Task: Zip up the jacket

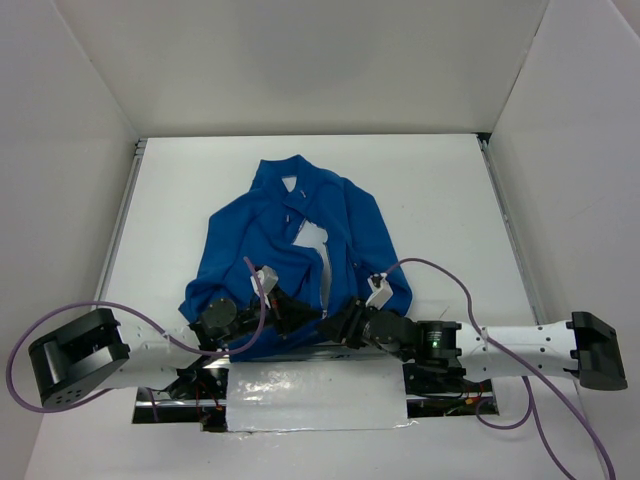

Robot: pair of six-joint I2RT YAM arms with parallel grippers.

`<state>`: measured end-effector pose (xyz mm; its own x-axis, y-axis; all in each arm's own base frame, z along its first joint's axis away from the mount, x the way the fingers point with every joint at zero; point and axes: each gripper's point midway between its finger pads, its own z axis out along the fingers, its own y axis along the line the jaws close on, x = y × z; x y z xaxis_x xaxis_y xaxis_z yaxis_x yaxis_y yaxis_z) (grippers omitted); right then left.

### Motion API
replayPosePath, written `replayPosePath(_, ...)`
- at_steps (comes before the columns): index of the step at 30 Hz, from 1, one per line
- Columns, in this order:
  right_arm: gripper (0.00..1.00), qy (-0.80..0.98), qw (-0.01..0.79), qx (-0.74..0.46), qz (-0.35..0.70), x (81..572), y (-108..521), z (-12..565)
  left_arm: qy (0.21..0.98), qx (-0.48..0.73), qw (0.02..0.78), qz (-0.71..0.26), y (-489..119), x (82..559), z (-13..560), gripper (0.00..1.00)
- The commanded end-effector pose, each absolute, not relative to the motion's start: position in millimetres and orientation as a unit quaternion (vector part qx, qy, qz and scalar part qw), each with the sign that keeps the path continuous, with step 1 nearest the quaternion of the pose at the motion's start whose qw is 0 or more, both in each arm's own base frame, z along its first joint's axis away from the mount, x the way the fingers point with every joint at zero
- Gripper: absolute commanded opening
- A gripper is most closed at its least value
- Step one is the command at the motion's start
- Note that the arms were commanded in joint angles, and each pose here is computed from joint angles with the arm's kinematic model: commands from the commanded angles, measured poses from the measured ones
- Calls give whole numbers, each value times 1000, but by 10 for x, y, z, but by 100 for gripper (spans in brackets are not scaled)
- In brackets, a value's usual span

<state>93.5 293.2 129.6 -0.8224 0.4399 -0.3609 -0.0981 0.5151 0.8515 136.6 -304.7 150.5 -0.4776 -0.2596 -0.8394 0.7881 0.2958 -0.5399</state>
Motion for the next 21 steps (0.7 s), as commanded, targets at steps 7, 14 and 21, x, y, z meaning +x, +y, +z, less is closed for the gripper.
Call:
replayPosePath(7, 47, 812, 313, 95, 484, 1017, 2999, 1339, 598, 209, 501, -590, -3114, 1354, 1885, 0)
replayPosePath(14, 37, 810, 305, 96, 492, 957, 3018, 1383, 600, 207, 504, -585, -3094, 1365, 1874, 0)
replayPosePath(21, 31, 813, 298, 102, 490, 906, 3012, 1364, 600, 207, 505, -585, -3095, 1369, 1877, 0)
